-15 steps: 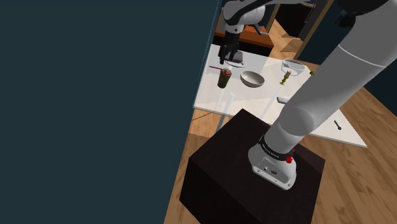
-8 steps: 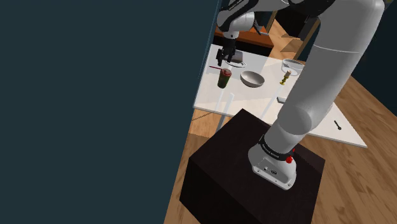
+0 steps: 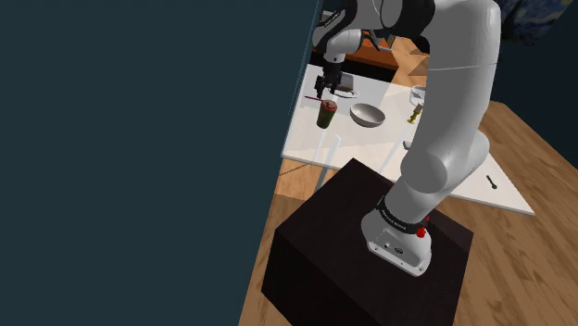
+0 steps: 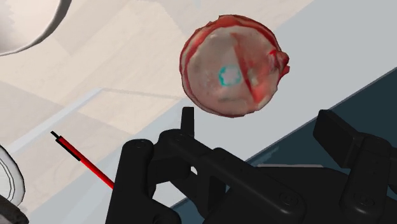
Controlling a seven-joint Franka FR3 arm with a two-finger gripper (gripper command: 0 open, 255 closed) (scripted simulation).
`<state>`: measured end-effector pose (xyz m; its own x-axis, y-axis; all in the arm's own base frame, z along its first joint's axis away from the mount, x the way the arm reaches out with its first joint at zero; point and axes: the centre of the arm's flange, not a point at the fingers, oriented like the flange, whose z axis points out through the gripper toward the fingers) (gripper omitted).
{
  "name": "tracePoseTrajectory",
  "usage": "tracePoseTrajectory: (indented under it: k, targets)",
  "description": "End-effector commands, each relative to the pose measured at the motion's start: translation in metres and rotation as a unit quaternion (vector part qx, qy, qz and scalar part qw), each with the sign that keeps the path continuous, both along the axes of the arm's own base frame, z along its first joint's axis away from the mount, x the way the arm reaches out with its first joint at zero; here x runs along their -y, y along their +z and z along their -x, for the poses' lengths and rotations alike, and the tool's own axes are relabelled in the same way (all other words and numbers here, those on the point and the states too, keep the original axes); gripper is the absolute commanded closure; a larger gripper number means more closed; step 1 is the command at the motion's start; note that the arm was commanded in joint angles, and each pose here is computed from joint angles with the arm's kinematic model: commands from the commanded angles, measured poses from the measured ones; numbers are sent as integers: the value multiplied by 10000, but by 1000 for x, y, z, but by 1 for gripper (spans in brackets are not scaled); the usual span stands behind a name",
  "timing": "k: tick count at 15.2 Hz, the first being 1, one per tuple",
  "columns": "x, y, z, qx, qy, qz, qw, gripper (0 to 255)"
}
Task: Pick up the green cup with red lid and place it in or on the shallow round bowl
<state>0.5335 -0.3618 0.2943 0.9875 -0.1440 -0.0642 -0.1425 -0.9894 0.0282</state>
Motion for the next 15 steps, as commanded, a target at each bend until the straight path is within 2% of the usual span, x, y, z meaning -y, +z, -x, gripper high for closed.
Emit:
tracePoseTrajectory:
  k: [1, 6, 14, 15]
  targets:
    - [3, -10, -1, 3, -9, 1, 10000, 0]
    - [4, -40, 1, 3, -9, 1, 10000, 0]
    - [4, -40, 1, 3, -9, 1, 10000, 0]
    - [4, -40, 1, 3, -9, 1, 10000, 255]
